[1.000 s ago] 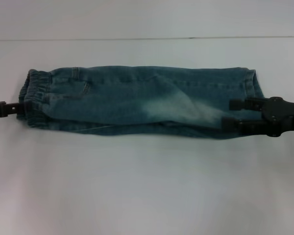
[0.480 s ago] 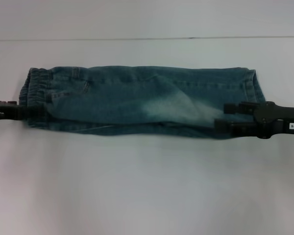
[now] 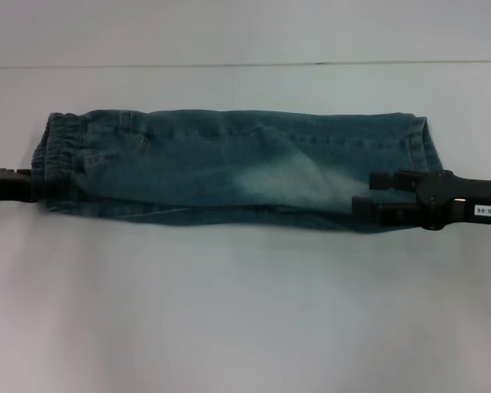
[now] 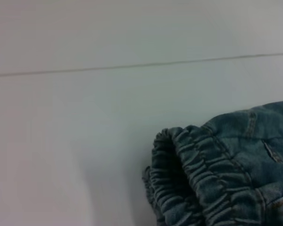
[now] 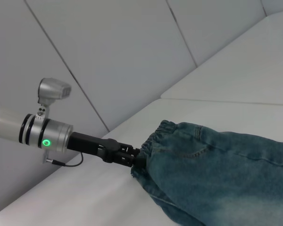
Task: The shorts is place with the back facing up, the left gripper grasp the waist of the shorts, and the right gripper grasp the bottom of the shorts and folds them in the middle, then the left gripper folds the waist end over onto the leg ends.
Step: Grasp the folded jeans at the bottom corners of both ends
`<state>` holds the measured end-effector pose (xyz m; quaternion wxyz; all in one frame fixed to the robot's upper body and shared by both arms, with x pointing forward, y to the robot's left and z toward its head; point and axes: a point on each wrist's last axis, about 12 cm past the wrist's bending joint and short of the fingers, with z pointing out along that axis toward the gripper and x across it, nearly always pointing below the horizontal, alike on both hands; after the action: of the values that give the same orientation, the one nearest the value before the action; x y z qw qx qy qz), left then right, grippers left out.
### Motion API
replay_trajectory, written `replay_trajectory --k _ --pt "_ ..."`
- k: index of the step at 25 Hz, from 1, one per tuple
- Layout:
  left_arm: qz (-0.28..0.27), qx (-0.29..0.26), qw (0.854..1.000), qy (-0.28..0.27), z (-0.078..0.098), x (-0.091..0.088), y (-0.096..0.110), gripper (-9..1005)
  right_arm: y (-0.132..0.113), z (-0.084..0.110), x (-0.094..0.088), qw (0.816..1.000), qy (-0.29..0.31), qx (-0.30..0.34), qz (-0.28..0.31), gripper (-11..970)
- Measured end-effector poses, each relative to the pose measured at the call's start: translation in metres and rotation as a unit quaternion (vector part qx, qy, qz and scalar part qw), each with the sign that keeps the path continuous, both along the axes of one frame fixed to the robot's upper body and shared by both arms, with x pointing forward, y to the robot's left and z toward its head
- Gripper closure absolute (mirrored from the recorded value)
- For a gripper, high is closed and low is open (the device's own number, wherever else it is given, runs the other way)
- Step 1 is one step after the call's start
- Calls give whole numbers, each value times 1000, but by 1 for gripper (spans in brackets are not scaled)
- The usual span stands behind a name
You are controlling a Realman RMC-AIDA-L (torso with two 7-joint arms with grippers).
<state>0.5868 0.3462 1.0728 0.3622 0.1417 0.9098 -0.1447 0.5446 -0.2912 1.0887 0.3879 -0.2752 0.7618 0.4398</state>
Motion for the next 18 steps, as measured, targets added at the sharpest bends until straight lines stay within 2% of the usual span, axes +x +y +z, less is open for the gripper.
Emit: replay_trajectory --k 6,12,18 --pt "-8 -1 1000 -1 -2 -3 -4 236 2 -2 2 1000 2 -3 -3 14" --pt "-20 -5 1000 -6 -3 -1 -12 437 5 -1 6 1000 -1 -9 -3 15" --pt "-31 -8 999 -4 -1 -1 -14 575 7 -1 8 1000 -3 -11 -6 17"
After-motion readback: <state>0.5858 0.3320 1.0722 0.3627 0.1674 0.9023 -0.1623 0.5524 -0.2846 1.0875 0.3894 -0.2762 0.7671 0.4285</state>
